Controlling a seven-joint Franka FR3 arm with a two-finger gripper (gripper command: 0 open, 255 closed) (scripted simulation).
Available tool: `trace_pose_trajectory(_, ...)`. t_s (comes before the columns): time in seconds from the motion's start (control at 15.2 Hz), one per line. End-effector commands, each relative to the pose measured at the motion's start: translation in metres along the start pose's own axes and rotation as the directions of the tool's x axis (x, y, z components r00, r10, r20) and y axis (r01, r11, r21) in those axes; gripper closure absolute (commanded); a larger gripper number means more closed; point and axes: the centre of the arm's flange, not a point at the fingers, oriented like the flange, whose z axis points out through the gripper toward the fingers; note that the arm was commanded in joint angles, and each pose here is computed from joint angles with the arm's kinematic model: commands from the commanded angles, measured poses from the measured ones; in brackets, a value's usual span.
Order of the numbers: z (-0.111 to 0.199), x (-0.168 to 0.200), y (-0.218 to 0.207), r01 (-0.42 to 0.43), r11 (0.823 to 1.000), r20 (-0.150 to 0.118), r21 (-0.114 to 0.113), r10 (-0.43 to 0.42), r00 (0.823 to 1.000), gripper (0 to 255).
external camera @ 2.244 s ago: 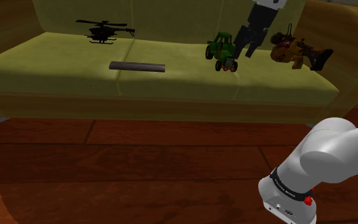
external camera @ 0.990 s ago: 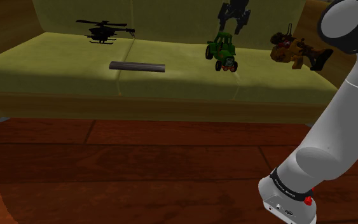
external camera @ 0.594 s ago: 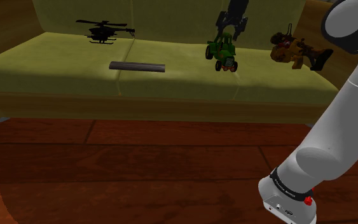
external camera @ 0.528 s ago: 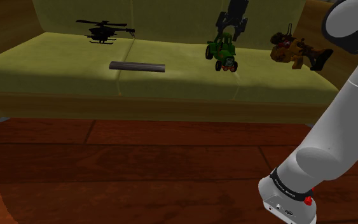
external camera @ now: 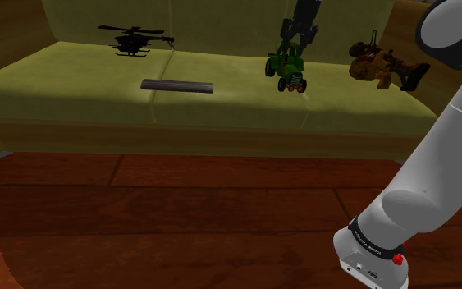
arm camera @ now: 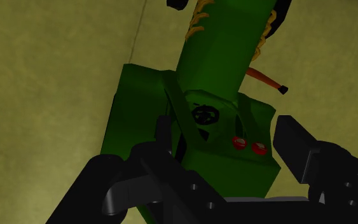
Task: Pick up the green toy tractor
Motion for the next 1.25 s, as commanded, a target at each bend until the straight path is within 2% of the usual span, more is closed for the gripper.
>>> trace_pose_trajectory(0.0, 0.002, 0.001, 0.000, 0.000, 1.000, 0.003, 0.000, 0.000, 1.000, 255)
trace_pose_trajectory(1.06, -0.076, -0.006, -0.011, 0.000, 1.000, 0.003, 0.000, 0.000, 1.000, 255)
trace_pose_trajectory(1.19, -0.077, -0.006, -0.011, 0.000, 1.000, 0.003, 0.000, 0.000, 1.000, 255)
